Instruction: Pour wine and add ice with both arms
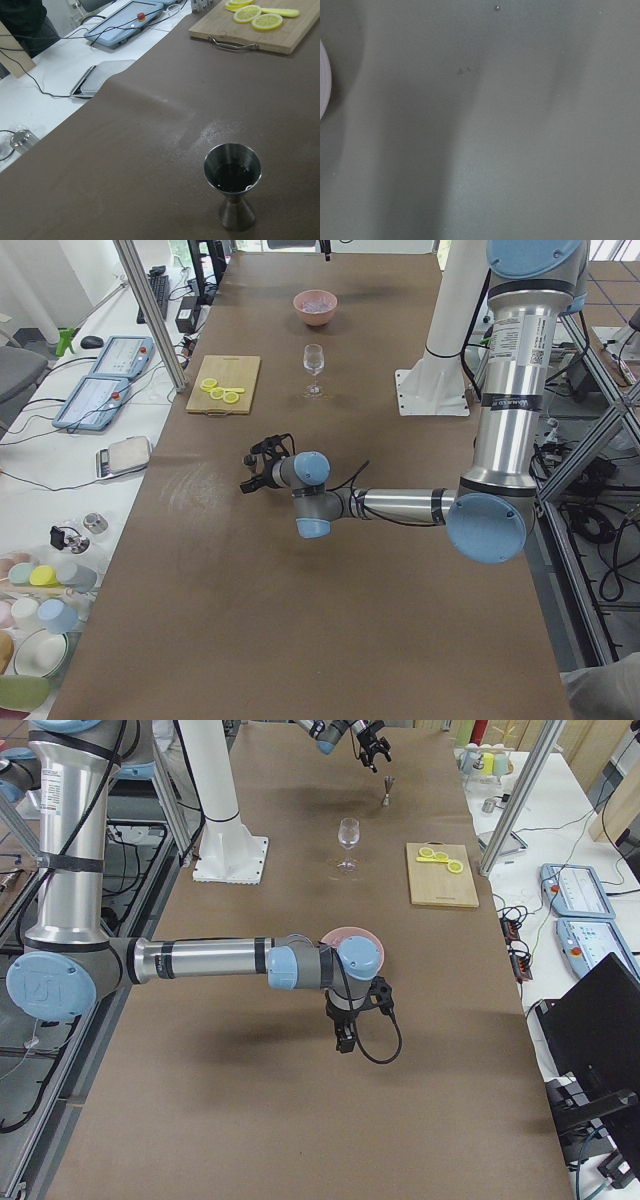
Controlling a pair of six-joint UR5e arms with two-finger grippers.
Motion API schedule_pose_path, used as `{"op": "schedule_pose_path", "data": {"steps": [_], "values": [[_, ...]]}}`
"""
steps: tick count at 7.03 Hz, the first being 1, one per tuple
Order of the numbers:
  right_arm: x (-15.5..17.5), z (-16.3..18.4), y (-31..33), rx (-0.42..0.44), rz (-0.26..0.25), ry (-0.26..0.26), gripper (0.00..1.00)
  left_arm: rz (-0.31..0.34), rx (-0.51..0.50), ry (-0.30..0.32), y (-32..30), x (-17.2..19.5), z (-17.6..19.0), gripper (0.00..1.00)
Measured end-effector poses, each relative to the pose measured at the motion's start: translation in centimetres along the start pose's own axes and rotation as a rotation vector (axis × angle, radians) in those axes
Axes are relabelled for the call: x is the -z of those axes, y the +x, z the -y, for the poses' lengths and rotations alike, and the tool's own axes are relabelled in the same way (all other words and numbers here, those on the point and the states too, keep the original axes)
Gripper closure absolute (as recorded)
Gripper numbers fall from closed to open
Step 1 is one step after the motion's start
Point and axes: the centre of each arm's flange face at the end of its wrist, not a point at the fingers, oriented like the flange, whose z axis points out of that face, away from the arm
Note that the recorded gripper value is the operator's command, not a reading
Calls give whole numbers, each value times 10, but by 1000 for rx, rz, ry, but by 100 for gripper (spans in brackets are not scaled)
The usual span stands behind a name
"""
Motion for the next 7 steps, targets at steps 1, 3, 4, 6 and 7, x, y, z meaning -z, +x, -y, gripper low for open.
{"op": "schedule_pose_path", "data": {"steps": [1, 3, 4, 6, 7], "values": [[0, 0, 0, 0, -1, 0, 0, -28, 58, 2, 8, -2, -7, 2], [2, 1, -2, 5, -1, 5, 0, -38, 181, 25, 19, -13, 0, 2], [2, 1, -2, 7, -1, 5, 0, -12, 205, 48, 25, -23, 7, 2], [4, 2, -2, 12, -2, 9, 0, 44, 241, 78, 42, -46, 9, 2], [5, 2, -3, 16, -2, 11, 0, 74, 247, 84, 43, -53, 3, 2]]}}
